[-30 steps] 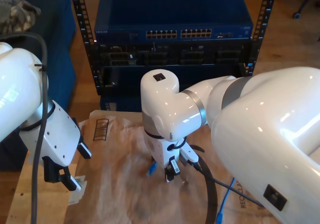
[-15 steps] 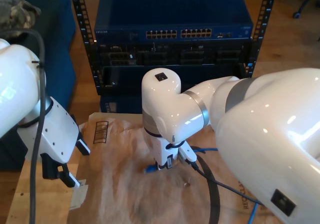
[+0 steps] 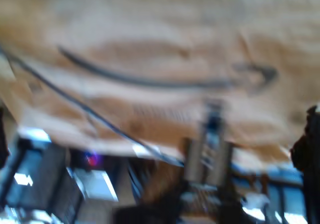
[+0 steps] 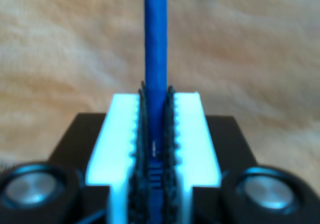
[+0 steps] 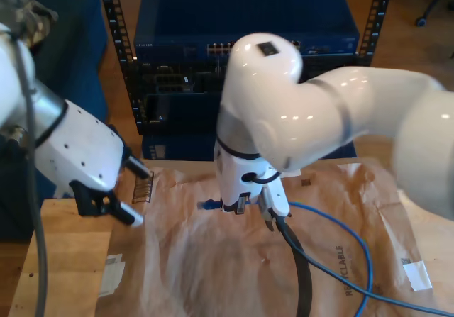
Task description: Grab the cable and plug it in
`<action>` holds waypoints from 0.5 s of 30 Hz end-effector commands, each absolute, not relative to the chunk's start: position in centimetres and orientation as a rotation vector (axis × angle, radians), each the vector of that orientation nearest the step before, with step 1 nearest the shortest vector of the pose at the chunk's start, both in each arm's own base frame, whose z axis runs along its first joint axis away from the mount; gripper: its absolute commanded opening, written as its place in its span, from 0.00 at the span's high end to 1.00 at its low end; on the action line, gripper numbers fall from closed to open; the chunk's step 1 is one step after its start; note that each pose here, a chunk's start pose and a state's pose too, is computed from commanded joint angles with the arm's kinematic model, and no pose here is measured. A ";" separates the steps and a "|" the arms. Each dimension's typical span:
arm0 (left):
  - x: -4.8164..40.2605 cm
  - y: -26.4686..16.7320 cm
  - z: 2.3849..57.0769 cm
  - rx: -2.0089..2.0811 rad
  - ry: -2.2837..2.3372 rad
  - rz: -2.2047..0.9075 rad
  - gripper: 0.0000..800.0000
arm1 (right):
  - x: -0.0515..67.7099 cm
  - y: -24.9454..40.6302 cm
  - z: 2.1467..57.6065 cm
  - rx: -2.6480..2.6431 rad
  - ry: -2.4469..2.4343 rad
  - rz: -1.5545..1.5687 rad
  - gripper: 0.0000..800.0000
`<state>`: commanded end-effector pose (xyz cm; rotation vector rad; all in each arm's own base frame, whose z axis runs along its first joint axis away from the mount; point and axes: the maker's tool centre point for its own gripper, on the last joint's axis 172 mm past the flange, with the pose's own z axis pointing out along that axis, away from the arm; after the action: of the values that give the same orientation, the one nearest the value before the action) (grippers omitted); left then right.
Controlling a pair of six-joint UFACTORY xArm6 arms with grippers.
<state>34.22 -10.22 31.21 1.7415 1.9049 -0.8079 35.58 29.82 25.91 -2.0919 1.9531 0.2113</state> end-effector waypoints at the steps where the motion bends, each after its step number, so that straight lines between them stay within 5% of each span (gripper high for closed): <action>1: 34.4 -10.6 32.2 1.733 1.882 -0.817 0.00 | 35.2 30.2 26.8 -2.057 1.951 0.246 1.00; 9: 33.7 -12.6 34.7 1.682 1.798 -0.923 0.07 | 34.0 31.0 30.6 -1.835 2.034 0.455 1.00; 15: 34.0 -12.7 35.6 1.671 1.745 -0.919 0.23 | 34.4 30.4 31.0 -1.785 2.069 0.498 1.00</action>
<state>34.02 -12.67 35.64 1.6707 1.7453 -0.9192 34.44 30.37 31.03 -1.7852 2.0693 0.4981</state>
